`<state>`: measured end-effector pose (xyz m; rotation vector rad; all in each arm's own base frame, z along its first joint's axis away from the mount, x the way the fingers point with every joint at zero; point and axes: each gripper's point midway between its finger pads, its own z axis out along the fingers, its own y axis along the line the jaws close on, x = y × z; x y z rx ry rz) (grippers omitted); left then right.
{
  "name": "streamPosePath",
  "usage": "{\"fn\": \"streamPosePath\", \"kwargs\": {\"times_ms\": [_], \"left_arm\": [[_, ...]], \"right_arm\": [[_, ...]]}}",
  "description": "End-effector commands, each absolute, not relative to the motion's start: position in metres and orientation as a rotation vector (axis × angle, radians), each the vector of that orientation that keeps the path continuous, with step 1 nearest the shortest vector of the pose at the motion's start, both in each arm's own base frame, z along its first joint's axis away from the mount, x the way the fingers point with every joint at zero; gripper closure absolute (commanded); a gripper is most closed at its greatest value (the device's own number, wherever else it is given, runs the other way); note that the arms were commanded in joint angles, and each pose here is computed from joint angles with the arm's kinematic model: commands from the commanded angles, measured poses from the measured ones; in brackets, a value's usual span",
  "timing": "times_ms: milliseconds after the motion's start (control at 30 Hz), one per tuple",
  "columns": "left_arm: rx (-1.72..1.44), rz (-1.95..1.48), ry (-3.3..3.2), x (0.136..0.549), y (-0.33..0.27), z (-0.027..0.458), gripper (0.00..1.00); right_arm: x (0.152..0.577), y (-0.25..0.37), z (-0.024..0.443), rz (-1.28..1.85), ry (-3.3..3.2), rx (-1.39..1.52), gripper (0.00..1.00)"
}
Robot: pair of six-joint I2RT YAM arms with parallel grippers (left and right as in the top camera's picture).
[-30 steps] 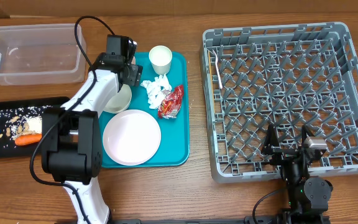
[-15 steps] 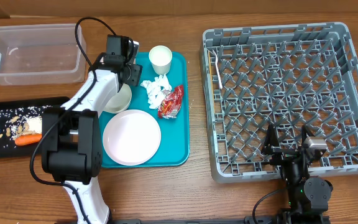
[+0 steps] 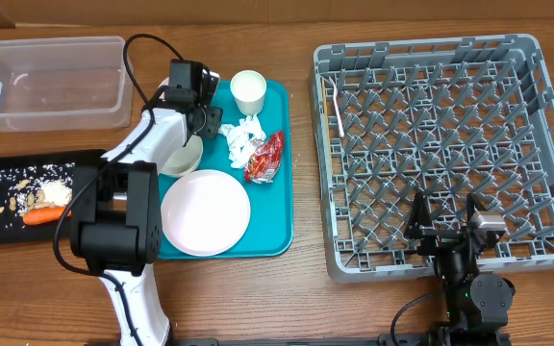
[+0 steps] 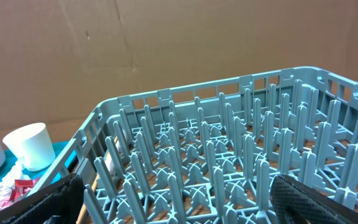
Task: Sort waste into correct bins and load items into the dishwasher rack
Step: 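Position the left gripper over the pink bowl of rice and grasp its rim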
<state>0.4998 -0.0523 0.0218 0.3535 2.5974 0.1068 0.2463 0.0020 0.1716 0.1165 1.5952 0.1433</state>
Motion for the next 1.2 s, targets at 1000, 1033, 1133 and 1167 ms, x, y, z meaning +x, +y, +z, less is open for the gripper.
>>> {"fn": "streamPosePath", "kwargs": {"times_ms": [1000, 1033, 1133, 1167], "left_arm": [[0.321, 0.097, 2.450, 0.523, -0.067, 0.091, 0.87], [0.314, 0.092, 2.437, 0.523, -0.068, 0.098, 0.88], [0.280, 0.075, 2.393, 0.522, -0.071, 0.122, 0.94], [0.263, 0.066, 2.377, 0.522, -0.072, 0.131, 0.96]], "right_arm": [[0.247, -0.001, 0.169, 0.134, 1.592, 0.131, 0.00], [0.247, -0.001, 0.170, 0.134, 1.591, 0.131, 0.00], [0.247, -0.001, 0.170, 0.134, 1.591, 0.131, 0.00], [0.247, -0.001, 0.169, 0.134, 1.592, 0.131, 0.00]]}}
